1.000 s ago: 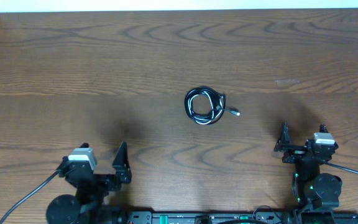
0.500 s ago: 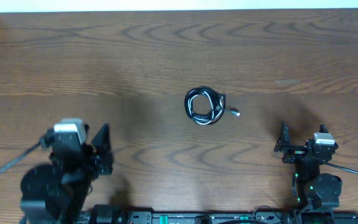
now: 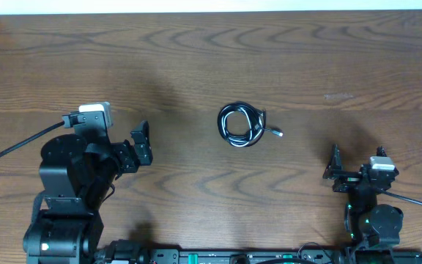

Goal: Untangle cables
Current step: 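Raise both grippers and move them toward the cable bundle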

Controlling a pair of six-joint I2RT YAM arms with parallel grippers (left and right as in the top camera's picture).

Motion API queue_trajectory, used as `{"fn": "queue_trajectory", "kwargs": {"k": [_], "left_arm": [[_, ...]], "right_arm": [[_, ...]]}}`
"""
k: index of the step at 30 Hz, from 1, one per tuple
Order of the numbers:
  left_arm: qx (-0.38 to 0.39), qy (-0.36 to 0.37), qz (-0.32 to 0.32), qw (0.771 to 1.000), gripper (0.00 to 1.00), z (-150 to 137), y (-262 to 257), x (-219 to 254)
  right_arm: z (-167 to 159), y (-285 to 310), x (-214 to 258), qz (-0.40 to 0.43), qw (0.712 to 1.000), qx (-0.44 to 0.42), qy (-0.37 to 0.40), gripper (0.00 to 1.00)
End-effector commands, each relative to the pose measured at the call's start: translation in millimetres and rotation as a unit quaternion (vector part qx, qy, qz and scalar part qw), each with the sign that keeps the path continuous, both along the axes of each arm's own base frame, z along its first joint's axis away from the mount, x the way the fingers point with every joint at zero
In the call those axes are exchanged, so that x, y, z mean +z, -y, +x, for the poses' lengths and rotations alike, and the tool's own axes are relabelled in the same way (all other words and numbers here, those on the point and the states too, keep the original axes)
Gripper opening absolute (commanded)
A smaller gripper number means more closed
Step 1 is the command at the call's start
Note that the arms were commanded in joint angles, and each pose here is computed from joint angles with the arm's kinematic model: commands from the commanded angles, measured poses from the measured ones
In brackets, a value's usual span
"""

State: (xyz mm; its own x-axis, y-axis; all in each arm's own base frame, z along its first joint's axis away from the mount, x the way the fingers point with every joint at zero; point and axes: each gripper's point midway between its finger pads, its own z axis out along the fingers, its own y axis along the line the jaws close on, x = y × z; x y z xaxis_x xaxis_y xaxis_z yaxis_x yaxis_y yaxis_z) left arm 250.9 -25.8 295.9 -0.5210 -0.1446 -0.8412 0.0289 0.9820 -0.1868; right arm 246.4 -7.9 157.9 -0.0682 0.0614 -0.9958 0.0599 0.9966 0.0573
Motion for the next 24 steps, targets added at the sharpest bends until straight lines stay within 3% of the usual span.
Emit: {"fn": "queue_trajectory", "kwargs": {"k": [1, 14, 17, 24], "left_arm": [[-0.007, 0.021, 0.004, 1.0, 0.98, -1.6, 1.2, 13.6], [-0.007, 0.017, 0.004, 1.0, 0.98, -2.8, 1.1, 11.7], [-0.007, 0.014, 0.004, 1.0, 0.98, -3.6, 1.1, 10.2], [-0.008, 0.016, 0.003, 1.0, 0.98, -3.0, 1.3, 11.2]], "right_arm": [[-0.4, 0.9, 0.1, -0.006, 1.0, -0.001, 0.001, 0.99], [-1.1, -6.6, 3.7, 0.002, 1.0, 0.02, 0.001, 0.99], [-7.9, -9.6, 13.7, 0.036, 0.999, 0.026, -0.018, 0.99], [-49.2, -7.6, 103.0, 0.037, 0.999, 0.023, -0.006, 0.99]]}}
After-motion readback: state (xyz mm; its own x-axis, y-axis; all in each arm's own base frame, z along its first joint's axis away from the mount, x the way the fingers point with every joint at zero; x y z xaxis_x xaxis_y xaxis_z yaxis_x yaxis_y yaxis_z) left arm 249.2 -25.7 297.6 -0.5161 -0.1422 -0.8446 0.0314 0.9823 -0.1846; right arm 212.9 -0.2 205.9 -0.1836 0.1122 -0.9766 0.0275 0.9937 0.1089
